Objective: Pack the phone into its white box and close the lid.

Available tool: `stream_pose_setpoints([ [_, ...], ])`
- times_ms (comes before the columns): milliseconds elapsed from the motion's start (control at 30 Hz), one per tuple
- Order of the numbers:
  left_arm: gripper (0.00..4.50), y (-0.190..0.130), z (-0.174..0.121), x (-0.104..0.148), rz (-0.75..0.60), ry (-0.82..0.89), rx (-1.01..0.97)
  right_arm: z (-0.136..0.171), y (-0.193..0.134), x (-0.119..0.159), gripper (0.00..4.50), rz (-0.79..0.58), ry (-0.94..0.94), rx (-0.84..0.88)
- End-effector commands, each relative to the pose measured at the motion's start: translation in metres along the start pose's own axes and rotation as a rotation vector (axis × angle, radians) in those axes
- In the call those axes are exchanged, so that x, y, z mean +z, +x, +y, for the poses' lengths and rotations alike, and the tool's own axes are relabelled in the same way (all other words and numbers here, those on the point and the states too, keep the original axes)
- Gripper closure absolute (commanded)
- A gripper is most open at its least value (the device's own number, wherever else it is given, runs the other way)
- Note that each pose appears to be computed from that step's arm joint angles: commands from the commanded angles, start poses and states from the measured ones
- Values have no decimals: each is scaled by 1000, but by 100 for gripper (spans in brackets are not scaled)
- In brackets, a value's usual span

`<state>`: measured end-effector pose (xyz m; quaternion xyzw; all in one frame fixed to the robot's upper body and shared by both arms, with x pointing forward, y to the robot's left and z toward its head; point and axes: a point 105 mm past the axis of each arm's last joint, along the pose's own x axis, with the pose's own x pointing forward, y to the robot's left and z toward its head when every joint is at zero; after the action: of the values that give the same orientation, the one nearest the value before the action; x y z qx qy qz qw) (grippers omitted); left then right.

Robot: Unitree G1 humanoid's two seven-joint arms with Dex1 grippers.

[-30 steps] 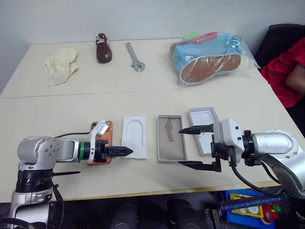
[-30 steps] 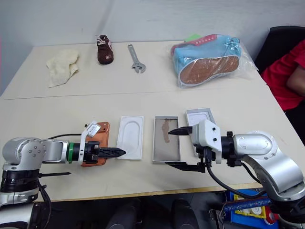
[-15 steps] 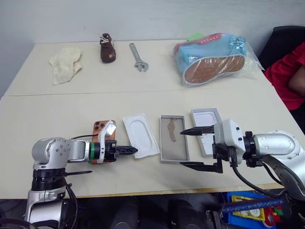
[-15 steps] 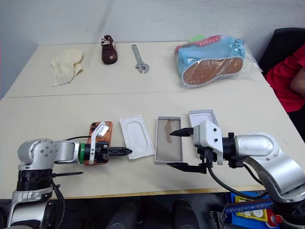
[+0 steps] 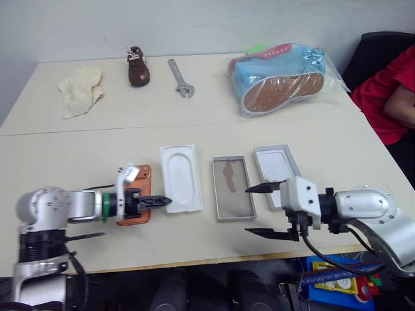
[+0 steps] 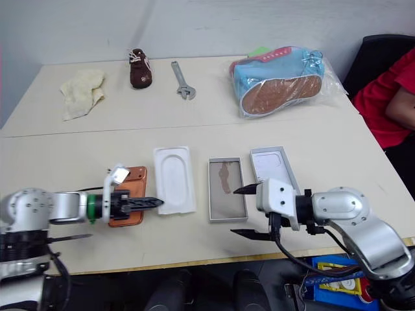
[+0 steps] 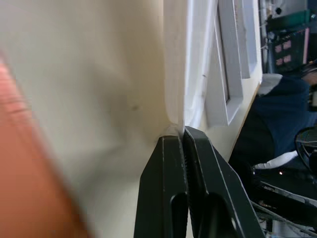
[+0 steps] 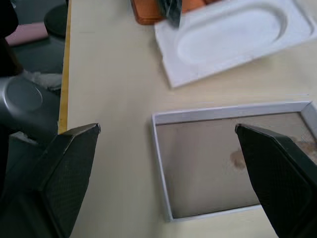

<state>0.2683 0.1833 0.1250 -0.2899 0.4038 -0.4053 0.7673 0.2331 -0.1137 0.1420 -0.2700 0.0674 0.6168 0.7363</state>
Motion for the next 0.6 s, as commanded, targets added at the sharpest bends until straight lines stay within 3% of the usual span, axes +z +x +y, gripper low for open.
stream_pose_setpoints([
  [33,450,-8,-29,-1,40,51,-148,5,16,-14,55,16,-33,27],
  [200,450,0,-40,-6,87,76,-187,3,39,-38,227,47,-58,36],
  [400,450,12,-40,-14,96,64,-190,2,47,-41,440,21,-128,55],
  [600,450,29,-43,-25,112,37,-223,20,52,-26,448,-55,-188,184],
])
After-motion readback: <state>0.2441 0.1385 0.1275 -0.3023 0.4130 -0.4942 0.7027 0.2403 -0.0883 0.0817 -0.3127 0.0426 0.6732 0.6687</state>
